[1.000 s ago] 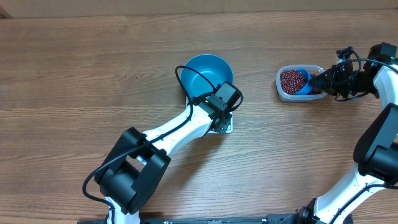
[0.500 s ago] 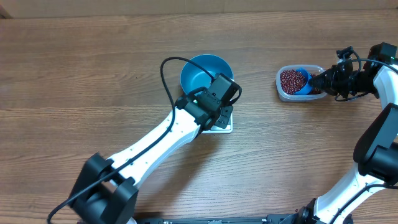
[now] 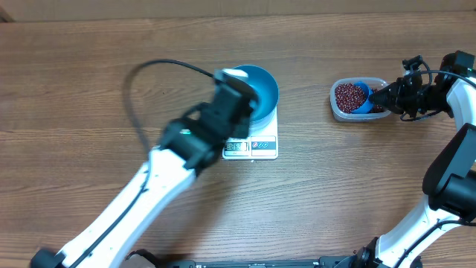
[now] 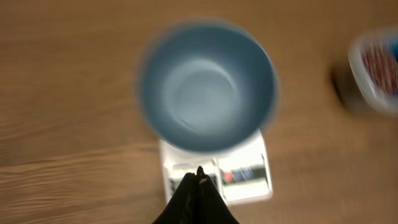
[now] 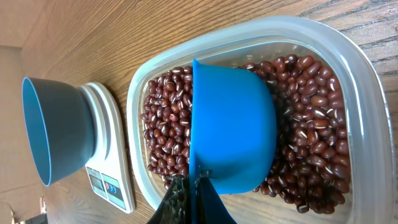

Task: Scoop item into bowl and weigh 150g on scale
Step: 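Raise the left gripper away from the scale back to the left, then lift the bean-filled blue scoop out of the tub with the right gripper, then carry the filled scoop left over the teal bowl with the right gripper, then tilt the scoop to pour beans into the teal bowl, right gripper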

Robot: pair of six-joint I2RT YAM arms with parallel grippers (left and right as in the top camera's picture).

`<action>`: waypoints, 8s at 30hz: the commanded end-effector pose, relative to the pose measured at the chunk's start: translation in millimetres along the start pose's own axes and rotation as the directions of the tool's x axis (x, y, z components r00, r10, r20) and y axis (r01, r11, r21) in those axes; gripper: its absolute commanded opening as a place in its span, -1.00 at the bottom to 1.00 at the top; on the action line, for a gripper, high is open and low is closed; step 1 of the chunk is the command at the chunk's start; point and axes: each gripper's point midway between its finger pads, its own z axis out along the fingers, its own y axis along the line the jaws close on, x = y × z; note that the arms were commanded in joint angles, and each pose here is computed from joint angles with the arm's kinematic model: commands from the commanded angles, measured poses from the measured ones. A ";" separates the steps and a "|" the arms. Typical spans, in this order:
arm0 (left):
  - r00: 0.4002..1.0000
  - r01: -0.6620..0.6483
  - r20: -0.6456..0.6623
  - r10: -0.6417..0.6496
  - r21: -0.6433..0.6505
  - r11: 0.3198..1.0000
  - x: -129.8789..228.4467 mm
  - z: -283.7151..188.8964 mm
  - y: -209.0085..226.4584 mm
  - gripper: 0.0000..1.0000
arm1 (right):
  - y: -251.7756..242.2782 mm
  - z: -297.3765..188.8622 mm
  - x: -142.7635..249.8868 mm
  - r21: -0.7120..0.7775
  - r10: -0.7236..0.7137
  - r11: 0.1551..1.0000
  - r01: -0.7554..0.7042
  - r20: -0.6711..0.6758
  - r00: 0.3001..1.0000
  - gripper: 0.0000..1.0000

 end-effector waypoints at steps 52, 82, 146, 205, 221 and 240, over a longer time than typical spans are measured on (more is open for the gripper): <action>0.934 0.349 -0.079 -0.347 0.389 0.852 -80.4 46.0 143.8 -0.81 | -9.7 19.5 24.0 0.011 0.167 0.986 -0.166 -0.088 0.982 -0.93; 0.921 0.390 -0.122 -0.370 0.290 0.874 -63.4 51.8 156.5 0.99 | -16.4 -36.7 7.7 -0.277 0.302 0.918 -0.283 0.029 0.953 -0.93; 0.921 0.389 -0.121 -0.370 0.288 0.875 -63.5 51.9 157.0 0.99 | 44.7 -108.2 -18.5 -0.718 0.294 0.693 -0.063 0.202 0.934 -0.93; 0.921 0.389 -0.121 -0.370 0.288 0.875 -63.5 51.9 157.0 0.99 | 283.0 69.6 31.7 -0.499 -0.486 0.770 0.397 -0.056 0.872 -0.93; 0.921 0.389 -0.121 -0.370 0.288 0.875 -63.5 51.9 157.0 0.99 | 278.4 99.4 24.1 -0.128 -0.642 0.766 0.630 -0.082 0.763 -0.93; 0.921 0.389 -0.121 -0.370 0.288 0.875 -63.5 51.9 157.0 0.99 | 301.9 122.1 51.7 0.015 -0.849 0.509 0.860 -0.154 0.505 -0.93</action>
